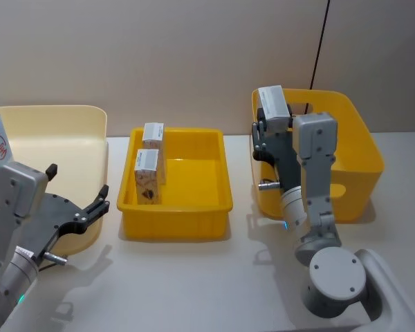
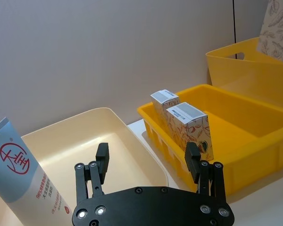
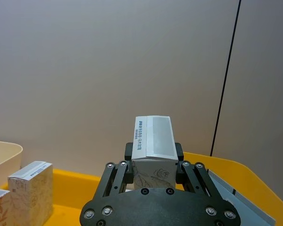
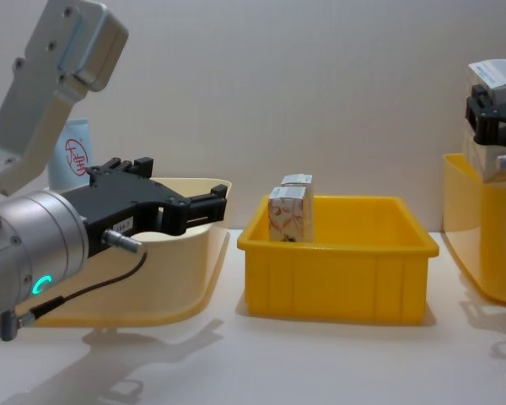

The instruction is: Bimanual collaborative sorting of washing and personal care products

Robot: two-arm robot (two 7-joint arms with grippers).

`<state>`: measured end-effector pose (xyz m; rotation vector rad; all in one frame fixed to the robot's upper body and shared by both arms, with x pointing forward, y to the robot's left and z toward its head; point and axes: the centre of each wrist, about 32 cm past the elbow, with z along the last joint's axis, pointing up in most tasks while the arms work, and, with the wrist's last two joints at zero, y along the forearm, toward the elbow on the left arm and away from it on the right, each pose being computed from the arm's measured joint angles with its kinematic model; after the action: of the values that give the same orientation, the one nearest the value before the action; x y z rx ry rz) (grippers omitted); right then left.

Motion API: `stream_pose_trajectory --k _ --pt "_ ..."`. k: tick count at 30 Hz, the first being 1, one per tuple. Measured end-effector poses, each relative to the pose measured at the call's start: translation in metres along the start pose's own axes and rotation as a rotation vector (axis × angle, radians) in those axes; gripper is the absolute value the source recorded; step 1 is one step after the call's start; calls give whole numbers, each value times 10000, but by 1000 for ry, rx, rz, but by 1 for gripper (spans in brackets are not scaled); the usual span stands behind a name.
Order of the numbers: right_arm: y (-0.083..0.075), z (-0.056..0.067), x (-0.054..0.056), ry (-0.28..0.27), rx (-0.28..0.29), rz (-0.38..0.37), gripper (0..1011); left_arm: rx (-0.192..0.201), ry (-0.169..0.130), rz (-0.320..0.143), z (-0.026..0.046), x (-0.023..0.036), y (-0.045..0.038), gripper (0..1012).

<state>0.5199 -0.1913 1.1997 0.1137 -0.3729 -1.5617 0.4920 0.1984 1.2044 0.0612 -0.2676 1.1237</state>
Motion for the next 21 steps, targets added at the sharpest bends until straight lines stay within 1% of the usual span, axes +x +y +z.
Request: stream_pose_trajectory --k 13,21 --pt "-57 -9 13 -16 -30 -50 446 0 0 0 0 0 0 1003" --pt "-95 -19 25 -18 -66 -72 446 0 0 0 0 0 0 1003"
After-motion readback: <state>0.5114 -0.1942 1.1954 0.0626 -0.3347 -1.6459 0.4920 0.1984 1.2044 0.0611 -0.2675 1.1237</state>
